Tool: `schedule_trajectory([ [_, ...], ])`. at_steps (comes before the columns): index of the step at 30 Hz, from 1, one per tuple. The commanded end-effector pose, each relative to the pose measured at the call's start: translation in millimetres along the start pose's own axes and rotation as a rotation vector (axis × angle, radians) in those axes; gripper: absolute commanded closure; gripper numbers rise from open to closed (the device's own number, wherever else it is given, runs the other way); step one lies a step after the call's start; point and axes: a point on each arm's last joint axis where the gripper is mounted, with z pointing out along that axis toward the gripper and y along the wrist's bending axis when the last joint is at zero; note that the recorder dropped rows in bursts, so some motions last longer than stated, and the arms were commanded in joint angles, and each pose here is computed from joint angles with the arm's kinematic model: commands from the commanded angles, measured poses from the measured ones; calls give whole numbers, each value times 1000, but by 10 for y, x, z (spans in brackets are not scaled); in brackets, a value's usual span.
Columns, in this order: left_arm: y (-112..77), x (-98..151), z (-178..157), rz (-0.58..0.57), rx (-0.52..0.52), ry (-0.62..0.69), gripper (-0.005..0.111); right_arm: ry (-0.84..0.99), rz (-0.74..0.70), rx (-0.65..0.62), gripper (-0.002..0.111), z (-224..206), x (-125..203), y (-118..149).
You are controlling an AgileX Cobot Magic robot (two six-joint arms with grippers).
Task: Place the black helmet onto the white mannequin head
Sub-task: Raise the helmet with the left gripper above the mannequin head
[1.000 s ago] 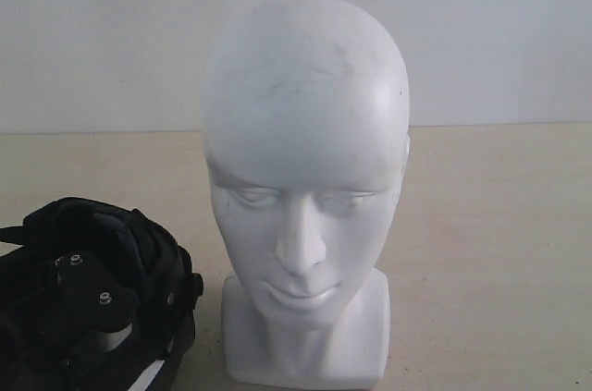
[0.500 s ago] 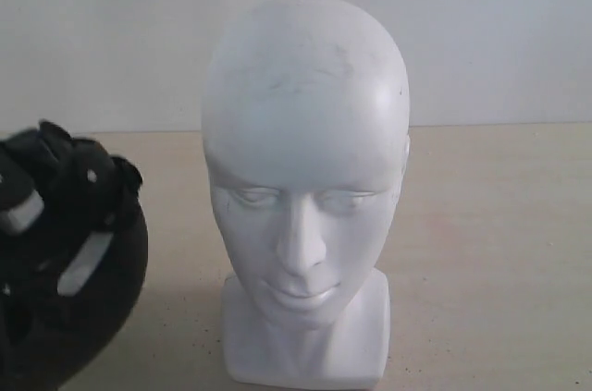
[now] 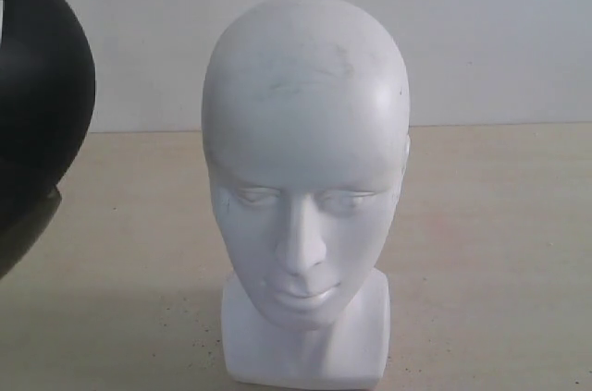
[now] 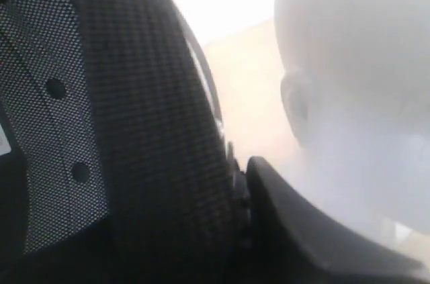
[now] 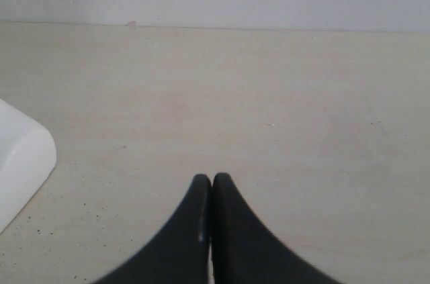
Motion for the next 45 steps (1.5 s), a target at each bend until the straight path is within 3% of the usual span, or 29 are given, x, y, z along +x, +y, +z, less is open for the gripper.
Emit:
schedule_trajectory([
  [1, -15, -306, -200, 91, 43, -324, 102, -17, -4, 1, 109, -4, -14, -1],
  [6, -36, -426, -391, 101, 91, -508, 102, -17, -4, 1, 109, -4, -14, -1],
  [17, 71, -423, -1058, 117, 92, -787, 102, -8, -4, 1, 109, -4, -6, -1],
  [26, 174, -206, -1640, 140, 62, -1012, 102, -8, -4, 1, 109, -4, -6, -1],
  [34, 109, 51, -1905, 98, 194, -1234, 102, -8, -4, 1, 109, -4, -6, -1],
  [38, 133, 83, -1917, 4, 198, -1376, 102, -8, -4, 1, 109, -4, -6, -1],
  [43, 358, 297, -1731, -396, 79, -1582, 102, -8, -4, 1, 109, -4, -6, -1],
  [45, 352, 379, -1620, -434, 79, -1577, 102, -8, -4, 1, 109, -4, -6, -1],
])
